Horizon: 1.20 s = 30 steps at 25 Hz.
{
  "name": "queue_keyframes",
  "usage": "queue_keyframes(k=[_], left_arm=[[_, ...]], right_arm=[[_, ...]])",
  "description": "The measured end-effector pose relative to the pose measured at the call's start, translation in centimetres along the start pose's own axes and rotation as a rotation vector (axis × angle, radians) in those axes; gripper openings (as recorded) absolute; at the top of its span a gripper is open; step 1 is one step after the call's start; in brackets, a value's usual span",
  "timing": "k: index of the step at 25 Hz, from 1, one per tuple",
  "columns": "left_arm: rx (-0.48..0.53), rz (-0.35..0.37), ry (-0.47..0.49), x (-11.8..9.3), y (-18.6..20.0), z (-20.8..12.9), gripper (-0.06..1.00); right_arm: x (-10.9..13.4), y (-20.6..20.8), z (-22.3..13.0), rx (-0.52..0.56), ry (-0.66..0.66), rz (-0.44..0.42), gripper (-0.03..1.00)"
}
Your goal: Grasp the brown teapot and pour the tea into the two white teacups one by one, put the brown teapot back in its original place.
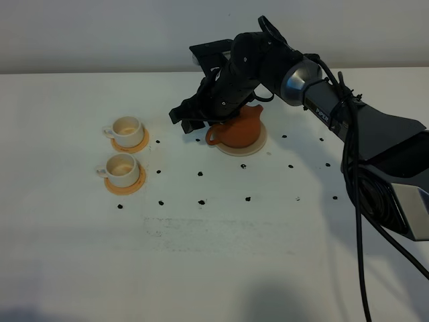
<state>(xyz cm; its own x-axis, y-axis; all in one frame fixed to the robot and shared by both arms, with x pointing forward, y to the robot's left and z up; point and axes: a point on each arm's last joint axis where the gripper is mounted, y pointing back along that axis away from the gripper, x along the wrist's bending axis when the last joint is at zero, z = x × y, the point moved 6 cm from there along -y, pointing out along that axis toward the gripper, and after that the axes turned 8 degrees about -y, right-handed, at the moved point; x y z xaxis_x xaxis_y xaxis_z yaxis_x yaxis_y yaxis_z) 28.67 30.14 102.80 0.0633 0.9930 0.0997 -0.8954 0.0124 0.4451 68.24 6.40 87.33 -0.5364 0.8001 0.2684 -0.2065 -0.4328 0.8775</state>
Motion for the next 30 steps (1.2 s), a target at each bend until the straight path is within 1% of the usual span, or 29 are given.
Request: queue_keyframes(k=[10, 30], left_arm=[[0.0, 0.0, 0.0, 0.0, 0.0, 0.0, 0.45], [0.0, 0.0, 0.0, 0.0, 0.0, 0.0, 0.45]], right_arm=[[0.0, 0.0, -0.2, 0.013, 0.015, -0.003, 0.5], [0.0, 0.2, -1.1, 0.077, 0.053, -0.012, 0.49]])
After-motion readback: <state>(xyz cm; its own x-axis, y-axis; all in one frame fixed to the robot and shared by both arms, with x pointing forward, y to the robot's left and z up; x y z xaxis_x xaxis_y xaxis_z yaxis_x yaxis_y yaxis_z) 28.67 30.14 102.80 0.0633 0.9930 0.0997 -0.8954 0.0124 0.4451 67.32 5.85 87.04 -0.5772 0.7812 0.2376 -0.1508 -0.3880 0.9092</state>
